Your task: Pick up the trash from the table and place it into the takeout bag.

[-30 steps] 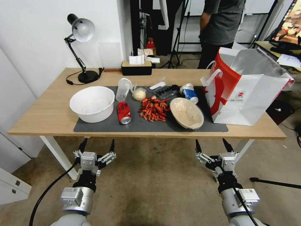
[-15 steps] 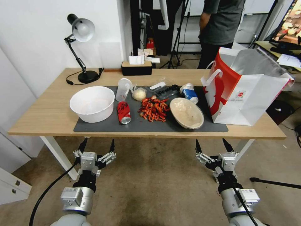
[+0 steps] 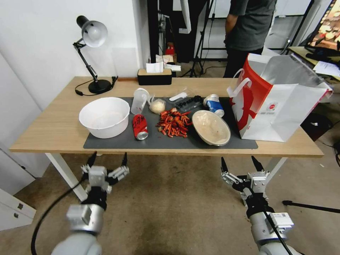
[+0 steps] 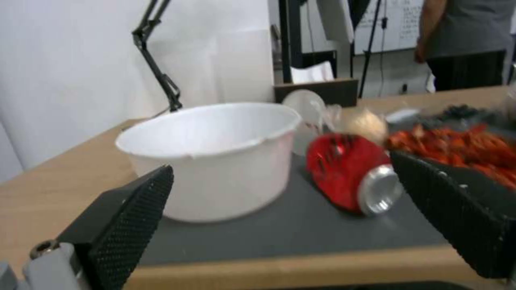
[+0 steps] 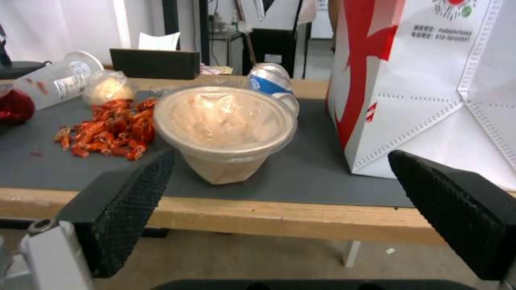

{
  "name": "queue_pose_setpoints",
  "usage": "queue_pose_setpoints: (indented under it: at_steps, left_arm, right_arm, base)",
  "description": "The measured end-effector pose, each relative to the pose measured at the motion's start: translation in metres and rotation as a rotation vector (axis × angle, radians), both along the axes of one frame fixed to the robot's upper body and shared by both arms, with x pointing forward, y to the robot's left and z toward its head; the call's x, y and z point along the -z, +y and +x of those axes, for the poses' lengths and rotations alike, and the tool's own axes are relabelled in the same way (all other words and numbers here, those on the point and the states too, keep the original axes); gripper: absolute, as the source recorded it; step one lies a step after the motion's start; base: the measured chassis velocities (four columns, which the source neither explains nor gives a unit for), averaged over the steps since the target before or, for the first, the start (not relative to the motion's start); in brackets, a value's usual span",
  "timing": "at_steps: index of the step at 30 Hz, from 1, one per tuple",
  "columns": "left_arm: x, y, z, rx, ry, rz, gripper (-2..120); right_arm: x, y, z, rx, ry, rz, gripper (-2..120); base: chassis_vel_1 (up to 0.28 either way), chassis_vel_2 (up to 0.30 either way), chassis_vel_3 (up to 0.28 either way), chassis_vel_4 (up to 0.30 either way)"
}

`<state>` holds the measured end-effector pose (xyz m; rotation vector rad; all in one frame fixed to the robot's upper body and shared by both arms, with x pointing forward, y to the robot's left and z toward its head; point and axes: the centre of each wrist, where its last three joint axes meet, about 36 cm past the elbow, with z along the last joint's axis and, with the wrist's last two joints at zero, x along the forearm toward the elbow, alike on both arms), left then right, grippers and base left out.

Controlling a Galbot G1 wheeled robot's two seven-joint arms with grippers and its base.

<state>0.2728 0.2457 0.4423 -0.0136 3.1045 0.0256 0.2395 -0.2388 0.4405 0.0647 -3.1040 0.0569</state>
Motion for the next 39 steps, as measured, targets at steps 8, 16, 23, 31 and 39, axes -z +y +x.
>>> queue_pose_setpoints:
  at_steps: [8, 16, 23, 31, 39]
  left_arm:
    - [-0.010, 0.022, 0.036, -0.018, -0.061, -0.041, 100]
    - [0.003, 0.024, 0.018, 0.015, -0.042, -0.032, 100]
    - [0.006, 0.024, 0.012, 0.027, -0.033, -0.023, 100]
    - [0.012, 0.026, 0.003, 0.030, -0.024, -0.015, 100]
    - [0.018, 0.025, -0.003, 0.029, -0.023, -0.012, 100]
  right_arm:
    - [-0.018, -0.031, 0.025, -0.035, 0.030, 0.061, 100]
    - [-0.023, -0.039, 0.031, -0.044, 0.032, 0.078, 100]
    - [-0.014, -0.050, 0.041, -0.028, -0.056, 0.113, 100]
    - [0.009, -0.052, 0.040, -0.009, -0.111, 0.185, 100]
    - [0.018, -0.043, 0.034, -0.014, -0.091, 0.212, 100]
  base:
    - [0.000, 0.000, 0.000, 0.000]
    - [0.000, 0.000, 0.000, 0.000]
    - [0.000, 0.000, 0.000, 0.000]
    - [0.000, 0.000, 0.000, 0.000]
    - [0.000, 0.000, 0.000, 0.000]
